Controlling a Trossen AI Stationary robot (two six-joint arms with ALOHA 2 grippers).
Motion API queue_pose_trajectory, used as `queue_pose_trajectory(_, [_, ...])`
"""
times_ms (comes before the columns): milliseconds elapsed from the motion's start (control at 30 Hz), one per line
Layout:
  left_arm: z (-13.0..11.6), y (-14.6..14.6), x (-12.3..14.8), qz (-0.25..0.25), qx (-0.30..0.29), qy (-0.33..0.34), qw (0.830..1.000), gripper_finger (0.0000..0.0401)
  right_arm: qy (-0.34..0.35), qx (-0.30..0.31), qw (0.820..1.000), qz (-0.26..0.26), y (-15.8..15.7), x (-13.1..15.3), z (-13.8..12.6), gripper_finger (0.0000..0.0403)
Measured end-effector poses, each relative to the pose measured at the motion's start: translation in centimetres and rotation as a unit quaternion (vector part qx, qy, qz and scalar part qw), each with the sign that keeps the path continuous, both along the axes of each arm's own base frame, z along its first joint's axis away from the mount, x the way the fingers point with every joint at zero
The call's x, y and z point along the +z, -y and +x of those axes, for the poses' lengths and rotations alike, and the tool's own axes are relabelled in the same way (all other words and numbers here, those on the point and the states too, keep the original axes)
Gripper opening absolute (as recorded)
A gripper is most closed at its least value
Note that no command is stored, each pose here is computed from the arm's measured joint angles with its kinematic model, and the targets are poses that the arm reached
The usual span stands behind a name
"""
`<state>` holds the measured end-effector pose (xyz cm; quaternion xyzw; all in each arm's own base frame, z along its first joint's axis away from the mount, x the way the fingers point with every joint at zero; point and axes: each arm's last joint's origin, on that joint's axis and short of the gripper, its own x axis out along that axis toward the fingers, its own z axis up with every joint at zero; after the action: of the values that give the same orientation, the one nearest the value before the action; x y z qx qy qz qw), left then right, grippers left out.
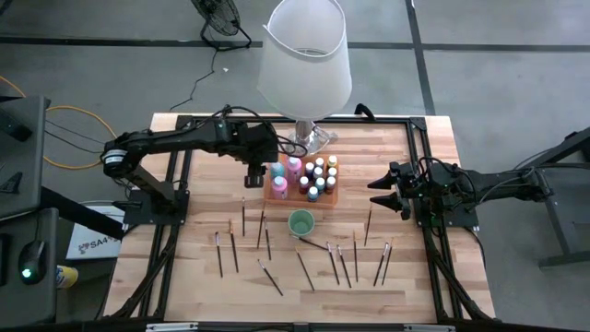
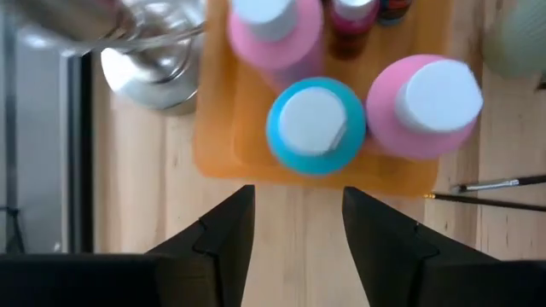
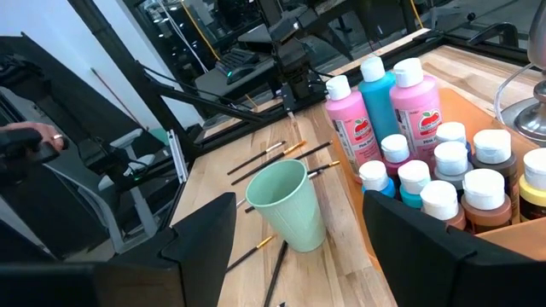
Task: Pick & Place Paint Supplies
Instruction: Put the orange paintbrushes into the green cup
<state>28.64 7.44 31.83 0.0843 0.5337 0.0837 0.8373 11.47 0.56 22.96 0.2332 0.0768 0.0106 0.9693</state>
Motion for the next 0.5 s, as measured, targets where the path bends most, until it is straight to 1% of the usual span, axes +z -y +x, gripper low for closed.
queue_pose_trajectory(67, [-0.7, 0.1, 0.8, 0.004, 0.016, 0.011, 1.000, 0.0171, 0.000, 0.000, 1.000, 0.000, 0.0, 0.0, 0.0, 0.0250])
queue_pose_trajectory(167, [-2.1, 0.5, 2.1, -0.004, 0.038, 0.035, 0.999, 0.0171, 0.000, 0.000, 1.000, 0.003, 0.0, 0.0, 0.0, 0.0250])
queue_pose_trajectory(267, [-3.6, 0.9, 3.4, -0.019, 0.068, 0.065, 0.995, 0.0172, 0.000, -0.004, 1.000, 0.018, 0.0, 0.0, 0.0, 0.0250])
queue_pose_trajectory(333, [-4.6, 1.1, 4.3, -0.031, 0.091, 0.083, 0.992, 0.0172, 0.001, -0.013, 0.999, 0.042, 0.0, 0.1, 0.0, 0.0250])
queue_pose_trajectory(400, [-5.6, 1.4, 5.0, -0.039, 0.109, 0.103, 0.988, 0.0172, 0.003, -0.022, 0.996, 0.092, 0.1, 0.1, 0.0, 0.0250])
queue_pose_trajectory(433, [-6.0, 1.5, 5.4, -0.044, 0.117, 0.117, 0.985, 0.0172, 0.002, -0.026, 0.991, 0.130, 0.0, 0.2, 0.0, 0.0250])
queue_pose_trajectory(467, [-6.5, 1.6, 5.8, -0.049, 0.122, 0.125, 0.983, 0.0172, 0.001, -0.028, 0.983, 0.184, 0.0, 0.2, 0.0, 0.0250])
queue_pose_trajectory(500, [-7.0, 1.7, 6.1, -0.053, 0.126, 0.131, 0.982, 0.0172, 0.001, -0.031, 0.969, 0.246, 0.0, 0.3, 0.0, 0.0250])
